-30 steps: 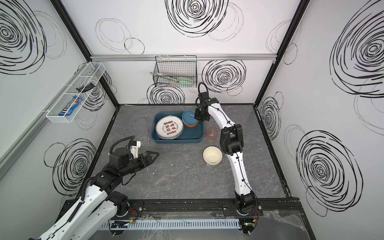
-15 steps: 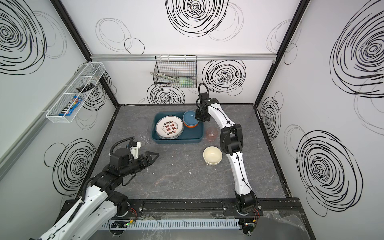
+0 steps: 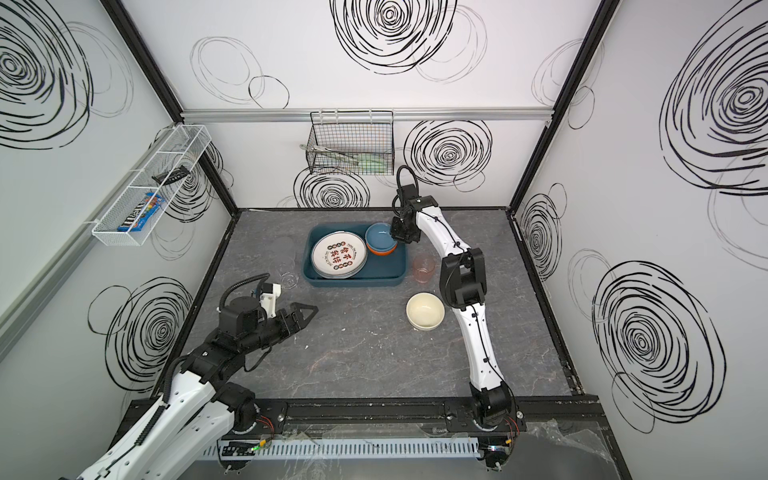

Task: Place the mixed dishes into the plastic bin
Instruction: 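Lower the blue bowl into the orange bowl inside the teal bin, then open the right gripper and draw it back toward the cream bowl, then lower the right gripper onto the cream bowl rim and pinch it, then lift the cream bowl and carry it over the teal bin, then lower the cream bowl onto the blue bowl inside the teal bin, then open the right gripper and raise it from the cream bowl, then grasp the clear glass cup with the left gripper while the right gripper draws back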

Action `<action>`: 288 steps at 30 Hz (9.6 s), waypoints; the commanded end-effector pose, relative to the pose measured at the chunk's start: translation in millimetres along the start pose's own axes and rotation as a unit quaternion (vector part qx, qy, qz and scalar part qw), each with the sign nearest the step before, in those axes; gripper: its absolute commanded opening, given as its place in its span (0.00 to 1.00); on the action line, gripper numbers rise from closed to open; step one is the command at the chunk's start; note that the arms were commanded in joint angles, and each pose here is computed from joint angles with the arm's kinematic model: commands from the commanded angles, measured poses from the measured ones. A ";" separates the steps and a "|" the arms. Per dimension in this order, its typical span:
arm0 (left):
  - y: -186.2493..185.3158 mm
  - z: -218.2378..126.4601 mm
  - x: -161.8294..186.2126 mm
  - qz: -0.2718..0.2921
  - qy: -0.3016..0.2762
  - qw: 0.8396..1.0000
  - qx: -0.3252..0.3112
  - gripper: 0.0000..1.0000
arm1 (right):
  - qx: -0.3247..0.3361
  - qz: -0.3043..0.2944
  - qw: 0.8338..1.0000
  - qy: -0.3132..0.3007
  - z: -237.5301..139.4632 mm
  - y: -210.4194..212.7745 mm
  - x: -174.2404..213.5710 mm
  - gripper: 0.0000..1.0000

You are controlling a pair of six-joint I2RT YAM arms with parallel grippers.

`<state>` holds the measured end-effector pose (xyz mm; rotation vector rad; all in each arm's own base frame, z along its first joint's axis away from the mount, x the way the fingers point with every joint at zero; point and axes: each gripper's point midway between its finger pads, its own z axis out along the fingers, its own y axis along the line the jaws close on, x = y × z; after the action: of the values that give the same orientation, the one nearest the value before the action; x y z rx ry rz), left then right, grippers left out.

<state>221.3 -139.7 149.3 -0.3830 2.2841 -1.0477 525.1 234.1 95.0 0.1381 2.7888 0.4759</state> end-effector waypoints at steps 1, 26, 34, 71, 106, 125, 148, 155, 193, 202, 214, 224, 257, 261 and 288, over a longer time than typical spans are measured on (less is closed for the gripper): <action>-1.7 -0.2 -2.8 0.003 -0.006 1.000 0.005 0.94 | -0.010 -0.005 0.999 -0.035 -48.5 14.2 -11.4 0.23; -27.7 11.8 3.5 0.055 0.037 0.997 0.027 0.93 | -0.095 -0.042 0.993 -0.055 -139.7 27.8 69.7 0.38; -54.5 29.8 22.3 0.110 0.077 0.990 0.037 0.93 | -0.078 -0.001 0.996 -0.042 -155.5 -31.7 112.3 0.41; -94.5 70.4 90.1 0.251 0.160 0.954 0.026 0.93 | 0.016 0.115 0.990 0.078 -96.4 -147.4 258.0 0.37; -62.7 45.6 54.0 0.179 0.099 0.979 0.011 0.93 | 0.044 -0.023 0.996 0.072 -105.2 -79.1 241.6 0.02; -45.2 21.9 7.0 0.123 0.043 0.992 -0.006 0.93 | 0.022 -0.080 0.996 0.039 -117.0 -20.0 176.3 0.01; -28.9 10.6 -30.7 0.085 0.008 0.996 -0.017 0.94 | 0.028 -0.074 0.997 0.002 -94.1 20.1 73.0 0.01; -28.7 9.0 -32.7 0.079 0.004 0.997 -0.015 0.94 | 0.020 -0.057 0.998 -0.008 -86.9 25.1 38.2 0.01; -16.0 8.0 -23.5 0.044 0.003 0.999 -0.017 0.93 | -0.037 -0.025 0.998 -0.047 -37.7 29.3 -21.1 0.03; -15.6 8.0 -22.7 0.042 0.004 0.999 -0.016 0.94 | -0.030 -0.025 0.998 -0.047 -32.6 25.7 -21.6 0.04; -13.8 8.4 -20.9 0.036 0.005 0.999 -0.015 0.94 | -0.020 -0.024 0.999 -0.043 -25.6 20.3 -20.6 0.07; -14.0 9.6 -20.3 0.034 0.006 0.999 -0.014 0.93 | -0.021 -0.024 0.999 -0.043 -25.3 20.9 -20.8 0.18; -17.4 -1.6 -54.8 0.047 -0.033 0.997 -0.055 0.93 | -0.041 -0.045 0.995 -0.077 -123.6 37.4 -2.4 0.34; -9.9 -2.8 -71.9 0.039 -0.046 0.995 -0.075 0.91 | -0.061 -0.077 0.993 -0.066 -127.6 52.1 27.7 0.35; 86.0 -4.6 -191.5 -0.055 -0.157 0.953 -0.252 0.65 | -0.176 -0.161 0.971 -0.014 -120.1 71.1 186.6 0.38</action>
<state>348.3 -5.9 148.6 -0.8114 2.3040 -0.4479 317.8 286.8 164.7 -0.3448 2.6239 0.8323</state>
